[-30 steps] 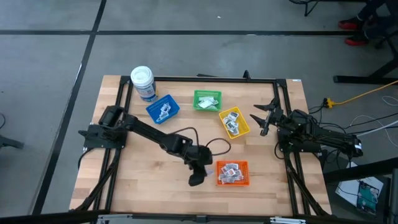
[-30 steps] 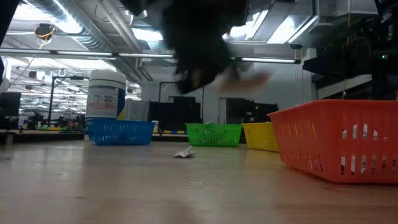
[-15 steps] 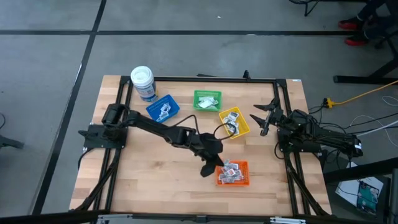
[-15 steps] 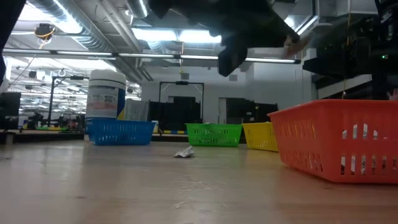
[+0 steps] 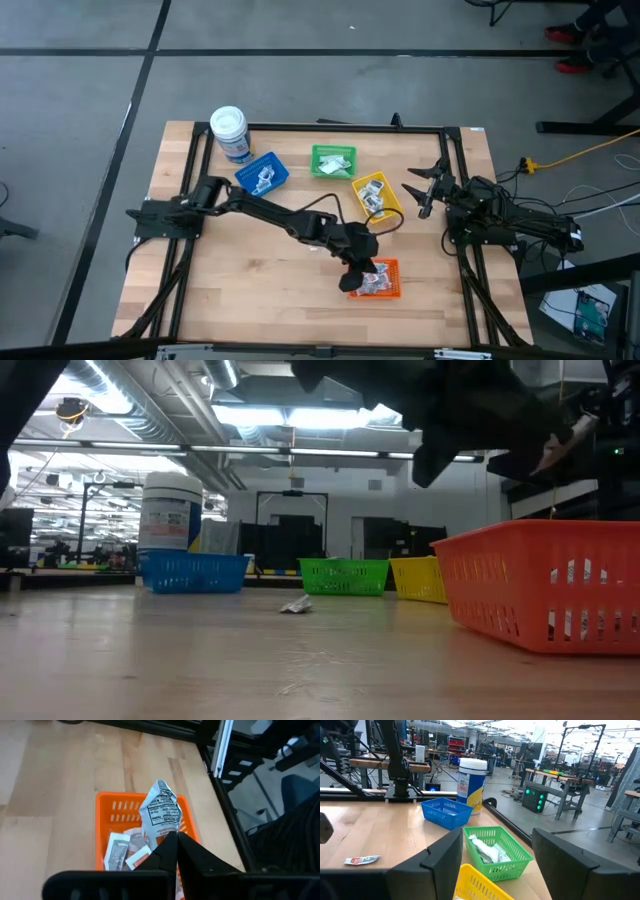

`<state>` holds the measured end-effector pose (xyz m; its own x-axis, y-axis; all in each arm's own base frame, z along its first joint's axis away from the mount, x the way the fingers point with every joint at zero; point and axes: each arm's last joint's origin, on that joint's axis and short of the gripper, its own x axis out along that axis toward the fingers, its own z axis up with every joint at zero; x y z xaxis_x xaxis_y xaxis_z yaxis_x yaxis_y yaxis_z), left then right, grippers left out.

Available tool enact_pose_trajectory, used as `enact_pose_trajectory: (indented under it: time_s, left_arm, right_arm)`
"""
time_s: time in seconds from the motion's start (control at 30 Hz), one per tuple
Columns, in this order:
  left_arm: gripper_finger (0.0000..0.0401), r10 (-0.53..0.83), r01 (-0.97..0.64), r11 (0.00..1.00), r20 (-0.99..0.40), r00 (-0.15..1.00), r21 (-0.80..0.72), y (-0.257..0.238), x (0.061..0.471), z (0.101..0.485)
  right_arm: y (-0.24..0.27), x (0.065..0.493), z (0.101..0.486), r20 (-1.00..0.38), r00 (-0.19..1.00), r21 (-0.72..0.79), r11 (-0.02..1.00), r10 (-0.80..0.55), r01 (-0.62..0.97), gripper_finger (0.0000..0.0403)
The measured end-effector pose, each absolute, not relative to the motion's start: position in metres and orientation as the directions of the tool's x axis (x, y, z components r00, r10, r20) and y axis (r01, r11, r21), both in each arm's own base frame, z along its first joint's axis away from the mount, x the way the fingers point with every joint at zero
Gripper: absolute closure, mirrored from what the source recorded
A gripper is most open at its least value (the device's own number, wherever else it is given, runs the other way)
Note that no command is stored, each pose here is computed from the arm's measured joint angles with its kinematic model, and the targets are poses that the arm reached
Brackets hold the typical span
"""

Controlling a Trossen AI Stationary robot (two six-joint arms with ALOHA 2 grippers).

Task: Pick & Place First Aid Supplies
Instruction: Put the white ointment pack into the orange bin

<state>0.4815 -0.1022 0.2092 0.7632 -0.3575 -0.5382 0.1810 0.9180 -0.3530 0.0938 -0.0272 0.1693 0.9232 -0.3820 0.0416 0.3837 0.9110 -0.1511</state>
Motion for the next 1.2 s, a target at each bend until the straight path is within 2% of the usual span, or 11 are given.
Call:
enact_pose_trajectory:
  time_s: [0.33, 0.47, 0.73, 0.9, 1.03, 1.2]
  left_arm:
    - [0.0395, -0.363, 0.261, 0.932, -0.623, 0.693, -0.252, -0.116, 0.487, 0.196]
    - [0.0387, -0.316, 0.245, 0.948, -0.69, 0.651, -0.203, -0.119, 0.481, 0.19]
    - [0.0314, -0.26, 0.256, 0.959, -0.742, 0.618, -0.123, -0.123, 0.471, 0.195]
    - [0.0262, -0.099, 0.212, 0.976, -0.79, 0.605, 0.04, -0.118, 0.451, 0.223]
    - [0.0242, -0.002, 0.173, 0.978, -0.831, 0.557, 0.113, -0.104, 0.426, 0.241]
    - [0.0237, 0.022, 0.137, 0.985, -0.869, 0.493, 0.103, -0.087, 0.412, 0.225]
  right_arm:
    - [-0.027, 0.094, 0.169, 0.042, 0.923, -0.151, 0.911, -0.382, 0.384, 0.0166]
    - [-0.027, 0.094, 0.169, 0.041, 0.923, -0.151, 0.911, -0.382, 0.384, 0.0166]
    - [-0.027, 0.094, 0.169, 0.041, 0.923, -0.151, 0.911, -0.382, 0.383, 0.0166]
    - [-0.027, 0.094, 0.169, 0.042, 0.923, -0.151, 0.911, -0.382, 0.384, 0.0166]
    - [-0.027, 0.094, 0.169, 0.041, 0.923, -0.151, 0.911, -0.382, 0.384, 0.0166]
    - [-0.027, 0.094, 0.169, 0.041, 0.923, -0.151, 0.911, -0.382, 0.384, 0.0166]
